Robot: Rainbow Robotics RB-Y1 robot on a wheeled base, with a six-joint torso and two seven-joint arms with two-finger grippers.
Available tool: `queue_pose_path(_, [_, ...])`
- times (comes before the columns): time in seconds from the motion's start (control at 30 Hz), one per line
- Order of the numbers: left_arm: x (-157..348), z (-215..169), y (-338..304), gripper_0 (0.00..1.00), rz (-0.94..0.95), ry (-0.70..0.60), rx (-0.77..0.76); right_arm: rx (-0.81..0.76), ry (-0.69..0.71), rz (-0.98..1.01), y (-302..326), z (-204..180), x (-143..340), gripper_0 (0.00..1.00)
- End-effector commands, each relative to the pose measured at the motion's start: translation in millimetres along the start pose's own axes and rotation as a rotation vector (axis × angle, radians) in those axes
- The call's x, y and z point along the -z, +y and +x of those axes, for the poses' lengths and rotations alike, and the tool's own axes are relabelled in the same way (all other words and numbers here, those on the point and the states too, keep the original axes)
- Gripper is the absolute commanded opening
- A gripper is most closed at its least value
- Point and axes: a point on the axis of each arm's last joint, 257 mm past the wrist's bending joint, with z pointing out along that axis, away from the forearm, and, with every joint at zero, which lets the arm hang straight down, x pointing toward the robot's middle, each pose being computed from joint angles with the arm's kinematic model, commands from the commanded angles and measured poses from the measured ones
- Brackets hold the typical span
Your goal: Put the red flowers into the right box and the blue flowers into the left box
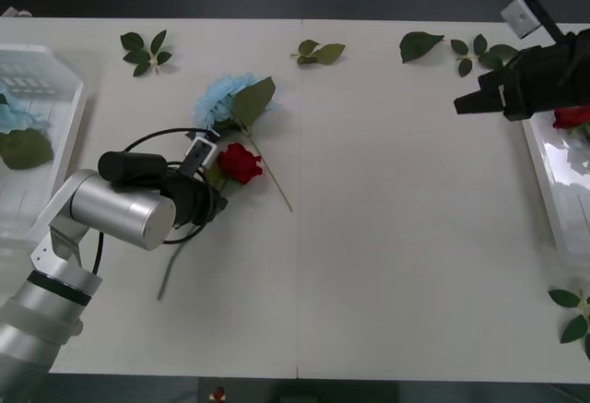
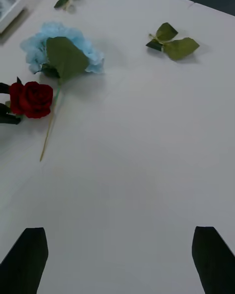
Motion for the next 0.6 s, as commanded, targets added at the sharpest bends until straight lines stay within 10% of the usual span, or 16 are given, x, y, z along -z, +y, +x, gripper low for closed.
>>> queue_pose_path(0.03, [-1,-17,-9,0.24,0.006,-0.026,-0.062,0.052,-0.059,-0.019,18,1,-6,0.86])
queue_pose_path(0.1, [-1,-17,-9,0.00,0.009,-0.026,-0.058,0.068,-0.069,-0.041,29,7,-15,0.86])
queue_pose_path(0.6, [36,-43,2,0.00,0.060,-0.125,0.013,0.350,-0.146,-0.127,79,-17,-26,0.86])
